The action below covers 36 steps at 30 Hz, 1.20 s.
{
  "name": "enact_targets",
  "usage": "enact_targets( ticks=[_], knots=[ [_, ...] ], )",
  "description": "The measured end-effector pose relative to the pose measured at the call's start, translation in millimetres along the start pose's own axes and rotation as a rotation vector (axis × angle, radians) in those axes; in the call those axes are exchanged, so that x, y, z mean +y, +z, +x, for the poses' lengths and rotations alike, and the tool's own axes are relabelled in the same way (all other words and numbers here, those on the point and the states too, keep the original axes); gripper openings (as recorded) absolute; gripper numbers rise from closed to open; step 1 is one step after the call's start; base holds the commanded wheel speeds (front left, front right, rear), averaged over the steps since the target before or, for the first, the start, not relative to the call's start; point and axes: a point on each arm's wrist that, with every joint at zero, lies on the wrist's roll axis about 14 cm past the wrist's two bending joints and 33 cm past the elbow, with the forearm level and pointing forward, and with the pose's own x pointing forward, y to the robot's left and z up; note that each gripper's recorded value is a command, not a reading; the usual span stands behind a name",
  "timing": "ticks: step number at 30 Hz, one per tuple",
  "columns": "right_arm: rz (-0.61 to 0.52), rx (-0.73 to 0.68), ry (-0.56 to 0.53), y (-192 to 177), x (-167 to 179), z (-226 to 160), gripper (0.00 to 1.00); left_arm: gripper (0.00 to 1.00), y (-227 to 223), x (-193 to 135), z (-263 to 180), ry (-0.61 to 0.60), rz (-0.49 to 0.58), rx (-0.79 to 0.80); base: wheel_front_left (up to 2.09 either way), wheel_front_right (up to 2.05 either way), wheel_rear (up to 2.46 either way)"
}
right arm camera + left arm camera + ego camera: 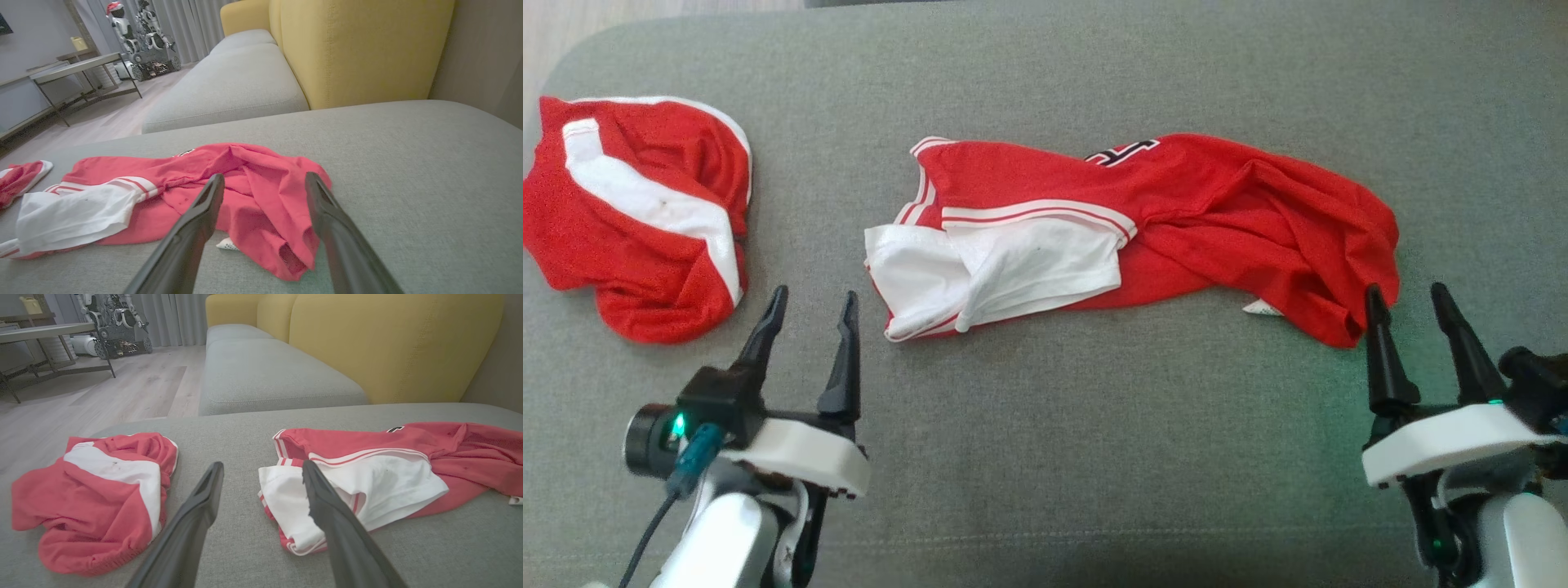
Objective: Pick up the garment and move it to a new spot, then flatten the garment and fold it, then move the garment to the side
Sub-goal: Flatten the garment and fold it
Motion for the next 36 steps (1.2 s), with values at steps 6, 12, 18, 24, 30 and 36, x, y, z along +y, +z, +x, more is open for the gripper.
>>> enact_targets(
  ticks=[6,12,18,24,30,36],
  knots=[
    [0.003,0.019,-0.021,-7.7,-7.9,8.3,1.0,1.0,-9.8,-27.7,10.2,-0.111,-0.017,0.047,0.0,0.0,0.0],
    [0.003,0.007,-0.027,-5.7,-10.9,20.5,1.0,1.0,-41.4,-76.3,20.0,-0.266,-0.074,0.185,0.0,0.0,0.0],
    [0.003,0.021,-0.053,-12.3,-19.9,17.9,1.0,1.0,-66.6,-82.8,29.5,-0.286,-0.061,0.263,0.0,0.0,0.0],
    [0.007,0.025,-0.09,-14.5,-32.1,14.2,1.0,0.0,-65.1,-93.4,37.9,-0.329,-0.075,0.245,0.0,0.0,0.0],
    [0.03,0.067,-0.132,-26.6,-45.5,9.6,1.0,0.0,-55.5,-94.7,39.8,-0.333,-0.08,0.199,0.0,0.0,0.0],
    [0.052,0.16,-0.151,-50.8,-52.1,16.8,1.0,0.0,-48.9,-92.2,44.2,-0.327,-0.087,0.17,0.0,0.0,0.0]
  ],
)
